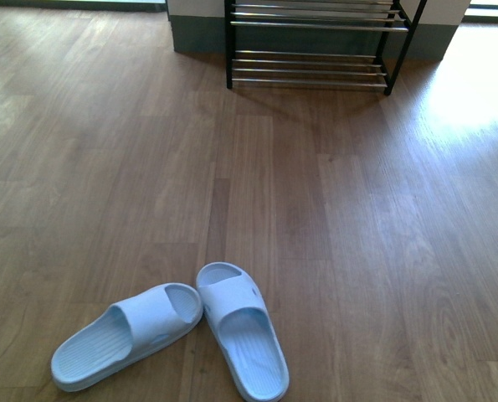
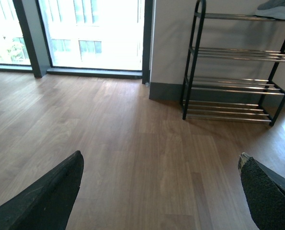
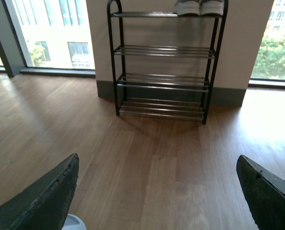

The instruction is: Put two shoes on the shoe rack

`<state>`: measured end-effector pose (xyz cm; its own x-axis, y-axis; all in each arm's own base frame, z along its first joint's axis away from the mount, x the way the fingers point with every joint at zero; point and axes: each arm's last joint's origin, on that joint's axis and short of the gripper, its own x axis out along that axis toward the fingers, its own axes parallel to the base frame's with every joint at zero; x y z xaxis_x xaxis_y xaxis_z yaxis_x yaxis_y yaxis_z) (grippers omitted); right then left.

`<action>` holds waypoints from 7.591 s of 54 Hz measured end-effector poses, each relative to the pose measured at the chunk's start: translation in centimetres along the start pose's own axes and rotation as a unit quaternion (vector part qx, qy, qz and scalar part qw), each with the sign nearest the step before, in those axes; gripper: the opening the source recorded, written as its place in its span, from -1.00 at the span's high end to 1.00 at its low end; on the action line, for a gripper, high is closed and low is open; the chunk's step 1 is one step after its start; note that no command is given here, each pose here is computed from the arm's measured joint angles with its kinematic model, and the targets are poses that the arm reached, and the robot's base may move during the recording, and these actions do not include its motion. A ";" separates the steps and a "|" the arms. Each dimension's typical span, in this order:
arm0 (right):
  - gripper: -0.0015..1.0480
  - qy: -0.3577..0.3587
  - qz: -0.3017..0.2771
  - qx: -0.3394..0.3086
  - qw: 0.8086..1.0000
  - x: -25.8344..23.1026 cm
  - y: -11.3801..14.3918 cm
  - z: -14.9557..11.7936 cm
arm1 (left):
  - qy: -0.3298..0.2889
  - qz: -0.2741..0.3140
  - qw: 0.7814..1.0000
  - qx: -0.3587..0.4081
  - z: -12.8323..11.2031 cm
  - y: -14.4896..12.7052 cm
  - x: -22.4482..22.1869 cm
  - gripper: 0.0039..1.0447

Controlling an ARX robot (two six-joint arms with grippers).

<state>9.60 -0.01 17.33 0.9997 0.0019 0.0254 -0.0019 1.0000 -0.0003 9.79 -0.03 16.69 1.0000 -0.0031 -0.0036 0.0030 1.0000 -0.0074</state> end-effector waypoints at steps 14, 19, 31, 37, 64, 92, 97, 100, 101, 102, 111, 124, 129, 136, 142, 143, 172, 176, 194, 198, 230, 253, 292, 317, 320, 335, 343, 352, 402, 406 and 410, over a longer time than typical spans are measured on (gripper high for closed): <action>-0.82 0.000 0.000 0.000 1.000 0.0 0.0 0.0 | 0.000 0.001 1.000 0.000 0.0 0.0 0.0 -0.83; -0.82 0.000 0.000 0.000 1.000 0.0 0.0 0.0 | 0.000 0.001 1.000 0.000 0.0 0.0 0.0 -0.83; -0.82 0.000 0.000 0.000 1.000 0.0 0.0 0.0 | 0.000 0.001 1.000 0.000 0.0 0.0 0.0 -0.83; -0.82 0.000 0.000 0.000 1.000 0.0 0.0 0.0 | 0.000 0.001 1.000 0.000 0.0 0.0 0.0 -0.83; -0.82 0.000 -0.002 0.000 1.000 0.0 0.0 0.0 | 0.000 0.002 1.000 0.000 0.0 0.0 0.0 -0.83; -0.82 0.001 -0.002 0.000 1.000 0.0 0.0 0.0 | 0.000 0.000 1.000 0.000 0.0 0.0 0.0 -0.83; -0.82 0.000 -0.002 0.000 1.000 0.0 0.0 0.0 | 0.000 0.000 1.000 0.000 0.0 0.0 0.0 -0.83; -0.82 0.000 -0.002 0.000 1.000 0.0 0.0 0.0 | 0.000 0.000 1.000 0.000 0.0 0.0 0.0 -0.83; -0.82 0.000 -0.002 0.000 1.000 0.0 0.0 0.0 | 0.000 0.000 1.000 0.000 0.0 0.0 0.0 -0.83; -0.82 0.000 -0.002 0.000 1.000 0.0 0.0 0.0 | 0.000 0.000 1.000 0.000 0.0 0.0 0.0 -0.83; -0.82 0.000 0.000 0.000 1.000 0.0 0.0 0.0 | 0.000 0.002 1.000 0.000 0.0 0.0 0.0 -0.83; -0.82 0.000 -0.001 0.000 1.000 0.0 0.0 0.0 | 0.000 0.001 1.000 0.000 0.0 0.0 0.0 -0.83; -0.82 0.000 -0.001 0.000 1.000 0.0 0.0 0.0 | 0.000 0.001 1.000 0.000 0.0 0.0 0.0 -0.83; -0.82 0.000 -0.001 0.000 1.000 0.0 0.0 0.0 | 0.000 0.001 1.000 0.000 0.0 0.0 0.0 -0.83; -0.82 0.000 -0.001 0.000 1.000 0.0 0.0 0.0 | 0.000 0.001 1.000 0.000 0.0 0.0 0.0 -0.83; -0.82 0.000 -0.001 0.000 1.000 0.0 0.0 0.0 | 0.000 0.001 1.000 0.000 0.0 0.0 0.0 -0.83; -0.82 0.000 -0.001 0.000 1.000 0.0 0.0 0.0 | 0.000 0.001 1.000 0.000 0.0 0.0 0.0 -0.83; -0.82 0.000 -0.001 0.000 1.000 0.0 0.0 0.0 | 0.000 0.001 1.000 0.000 0.0 0.0 0.0 -0.83; -0.82 0.000 -0.001 0.000 1.000 0.0 0.0 0.0 | 0.000 0.001 1.000 0.000 0.0 0.0 0.0 -0.83; -0.82 0.000 -0.001 0.000 1.000 0.0 0.0 0.0 | 0.000 0.001 1.000 0.000 0.0 0.0 0.0 -0.83; -0.82 0.000 -0.001 0.000 1.000 0.0 0.0 0.0 | 0.000 0.001 1.000 0.000 0.0 0.0 0.0 -0.83; -0.82 0.000 -0.001 0.000 1.000 0.0 0.0 0.0 | 0.000 0.001 1.000 0.000 0.0 0.0 0.0 -0.83; -0.82 0.000 -0.001 0.000 1.000 0.0 0.0 0.0 | 0.000 0.000 1.000 0.000 0.0 0.0 0.0 -0.83; -0.82 0.000 -0.002 0.000 1.000 0.0 0.0 0.0 | 0.000 0.000 1.000 0.000 0.0 0.0 0.0 -0.83; -0.82 0.000 -0.002 0.000 1.000 0.0 0.0 0.0 | 0.000 0.000 1.000 0.000 0.0 0.0 0.0 -0.83; -0.82 -0.015 -0.110 0.027 0.993 3.5 0.2 1.5 | 0.000 0.000 1.000 0.000 0.0 0.0 0.0 -0.83; -0.82 0.029 -0.119 -0.002 0.993 10.0 -0.1 1.8 | 0.000 0.000 1.000 0.000 0.0 0.0 0.0 -0.83; -0.82 0.128 -0.169 -0.048 0.976 16.3 -1.5 -4.6 | 0.000 0.000 1.000 0.000 0.0 0.0 0.0 -0.83; -0.82 0.428 0.049 -0.312 0.847 16.3 1.7 -31.1 | 0.000 0.000 1.000 0.000 0.0 0.0 0.0 -0.83; -0.82 0.431 0.057 -0.302 0.849 16.7 1.8 -31.4 | 0.000 0.000 1.000 0.000 0.0 0.0 0.0 -0.83; -0.82 0.430 0.055 -0.296 0.851 17.1 1.9 -31.7 | 0.000 0.000 1.000 0.000 0.0 0.0 0.0 -0.83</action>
<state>27.52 1.89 -13.96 0.6432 -0.1605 -0.7487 -0.3382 0.8177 -0.4659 9.79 -0.02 16.69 1.0000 -0.0023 -0.0036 0.0023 1.0000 -0.0074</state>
